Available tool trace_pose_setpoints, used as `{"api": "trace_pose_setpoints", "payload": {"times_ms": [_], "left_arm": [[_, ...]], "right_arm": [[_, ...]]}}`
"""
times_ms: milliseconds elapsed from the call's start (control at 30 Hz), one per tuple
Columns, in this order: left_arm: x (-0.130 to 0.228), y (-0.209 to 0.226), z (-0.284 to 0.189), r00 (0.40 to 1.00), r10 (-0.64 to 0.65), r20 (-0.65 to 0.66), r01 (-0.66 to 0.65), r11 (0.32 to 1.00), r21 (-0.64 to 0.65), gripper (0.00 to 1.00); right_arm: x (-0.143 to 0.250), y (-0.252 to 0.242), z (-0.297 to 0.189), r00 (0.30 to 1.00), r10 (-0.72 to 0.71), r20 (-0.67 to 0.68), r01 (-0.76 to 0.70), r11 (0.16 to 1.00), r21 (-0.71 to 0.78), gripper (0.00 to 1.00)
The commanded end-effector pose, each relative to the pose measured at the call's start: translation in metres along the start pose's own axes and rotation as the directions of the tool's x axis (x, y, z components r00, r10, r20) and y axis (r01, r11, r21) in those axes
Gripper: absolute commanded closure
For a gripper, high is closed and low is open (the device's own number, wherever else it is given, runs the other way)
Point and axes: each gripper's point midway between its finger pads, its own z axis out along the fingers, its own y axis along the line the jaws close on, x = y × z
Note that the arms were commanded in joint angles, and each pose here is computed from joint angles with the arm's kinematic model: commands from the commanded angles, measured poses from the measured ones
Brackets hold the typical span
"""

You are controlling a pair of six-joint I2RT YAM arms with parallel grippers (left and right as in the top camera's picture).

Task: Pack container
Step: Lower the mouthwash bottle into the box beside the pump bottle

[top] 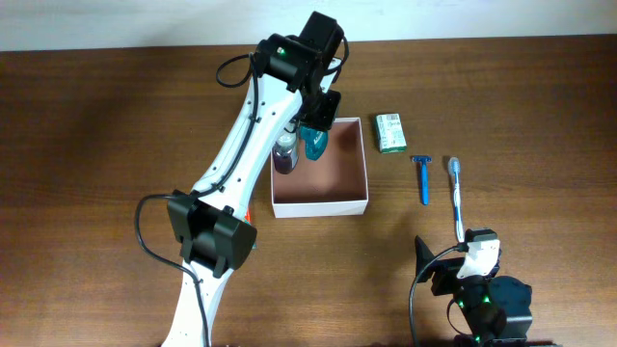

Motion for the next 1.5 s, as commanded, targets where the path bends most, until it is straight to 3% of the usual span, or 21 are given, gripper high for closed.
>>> {"api": "trace_pose_setpoints", "payload": {"times_ms": [0,1467], "left_arm": [[-0.003,0.002,0.003,1.000,0.015,0.007,-0.015,1.000,-0.019,0.88],[0.008,0.006,0.041,0.999,0.014,-0.047,-0.016,0.999,-0.036,0.88]], "right_arm": [[0.003,0.002,0.001,1.000,0.007,-0.008,-0.007,1.000,-0.013,0.01],[0.003,0.002,0.001,1.000,0.007,-0.008,-0.007,1.000,-0.013,0.01]]}}
